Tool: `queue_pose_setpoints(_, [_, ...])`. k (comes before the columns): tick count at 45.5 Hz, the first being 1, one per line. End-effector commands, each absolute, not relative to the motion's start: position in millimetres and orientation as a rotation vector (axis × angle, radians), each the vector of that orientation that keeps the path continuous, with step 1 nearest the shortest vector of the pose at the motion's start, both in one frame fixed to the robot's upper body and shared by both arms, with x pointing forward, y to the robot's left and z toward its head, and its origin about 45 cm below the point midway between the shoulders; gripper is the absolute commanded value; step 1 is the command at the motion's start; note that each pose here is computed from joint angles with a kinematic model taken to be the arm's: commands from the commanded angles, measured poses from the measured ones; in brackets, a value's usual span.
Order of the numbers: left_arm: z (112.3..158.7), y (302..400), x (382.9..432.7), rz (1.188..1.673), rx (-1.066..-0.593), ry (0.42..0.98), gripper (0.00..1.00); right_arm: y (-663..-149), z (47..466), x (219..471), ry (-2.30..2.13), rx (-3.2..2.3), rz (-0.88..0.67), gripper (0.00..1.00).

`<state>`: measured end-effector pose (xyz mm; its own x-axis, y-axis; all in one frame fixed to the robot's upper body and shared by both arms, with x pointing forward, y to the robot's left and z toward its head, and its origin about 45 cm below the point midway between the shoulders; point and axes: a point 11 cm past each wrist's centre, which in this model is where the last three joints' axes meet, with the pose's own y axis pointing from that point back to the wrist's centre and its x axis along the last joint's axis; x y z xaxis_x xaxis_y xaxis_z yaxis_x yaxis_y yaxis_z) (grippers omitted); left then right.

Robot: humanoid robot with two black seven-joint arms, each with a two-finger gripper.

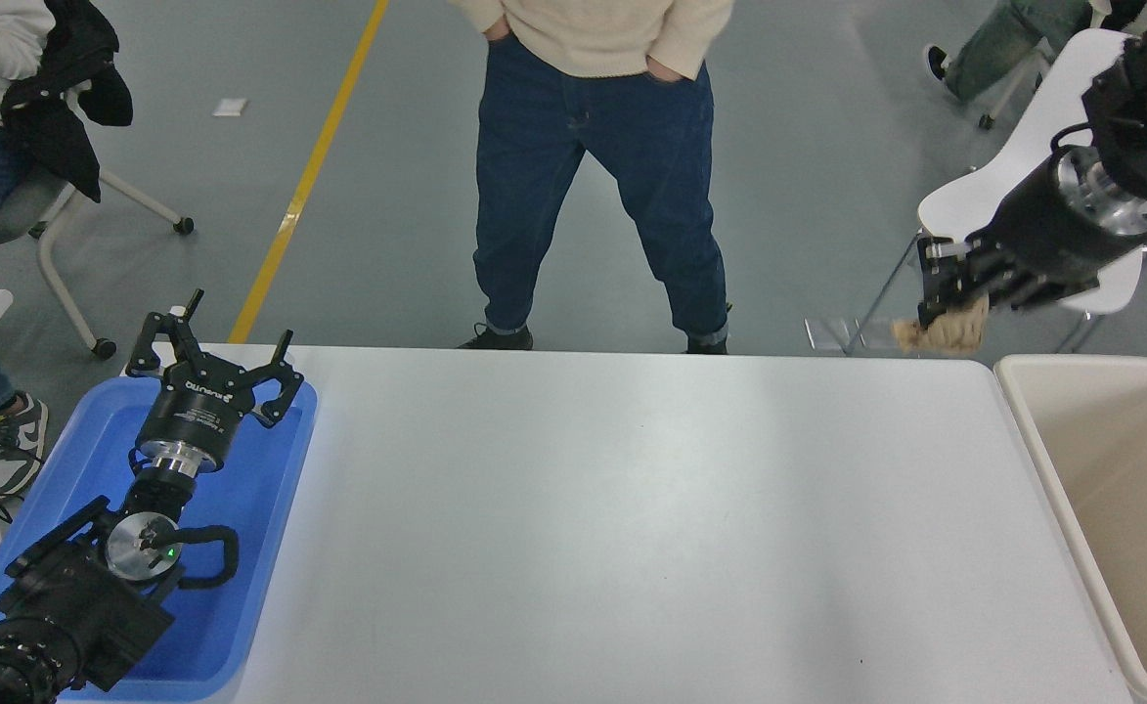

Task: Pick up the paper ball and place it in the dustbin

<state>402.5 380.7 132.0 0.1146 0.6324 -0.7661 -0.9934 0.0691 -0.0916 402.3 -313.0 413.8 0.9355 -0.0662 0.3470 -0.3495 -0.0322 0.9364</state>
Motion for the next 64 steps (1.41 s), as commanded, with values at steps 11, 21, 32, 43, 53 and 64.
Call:
queue_pose_setpoints(11, [131.5, 381.3, 401.9, 1.358, -0.720, 0.634, 1.00, -339.4, 464.7, 393.7, -0.434, 1.513, 0.270, 0.00])
queue_pose_setpoints(21, [131.5, 381.3, 401.9, 1.358, -0.720, 0.634, 1.00, -426.7, 454.8, 363.7, -0.562, 1.432, 0.086, 0.00])
queue_pose_setpoints(32, [131.3, 382.4, 401.4, 1.361, -0.722, 0.634, 1.00, -521.3, 440.4, 305.5, -0.651, 1.253, -0.155, 0.00])
queue_pose_setpoints(43, [131.0, 381.7, 401.4, 1.360, -0.722, 0.635, 1.00, -601.3, 417.3, 242.0, -0.771, 1.197, -0.322, 0.00])
queue_pose_setpoints(53, [131.3, 382.4, 401.4, 1.361, -0.722, 0.634, 1.00, -636.3, 402.6, 228.5, -0.823, 1.157, -0.352, 0.00])
queue_pose_setpoints(64, [131.4, 382.6, 401.4, 1.361, -0.723, 0.633, 1.00, -632.1, 320.6, 249.9, -0.767, 1.240, -0.400, 0.00])
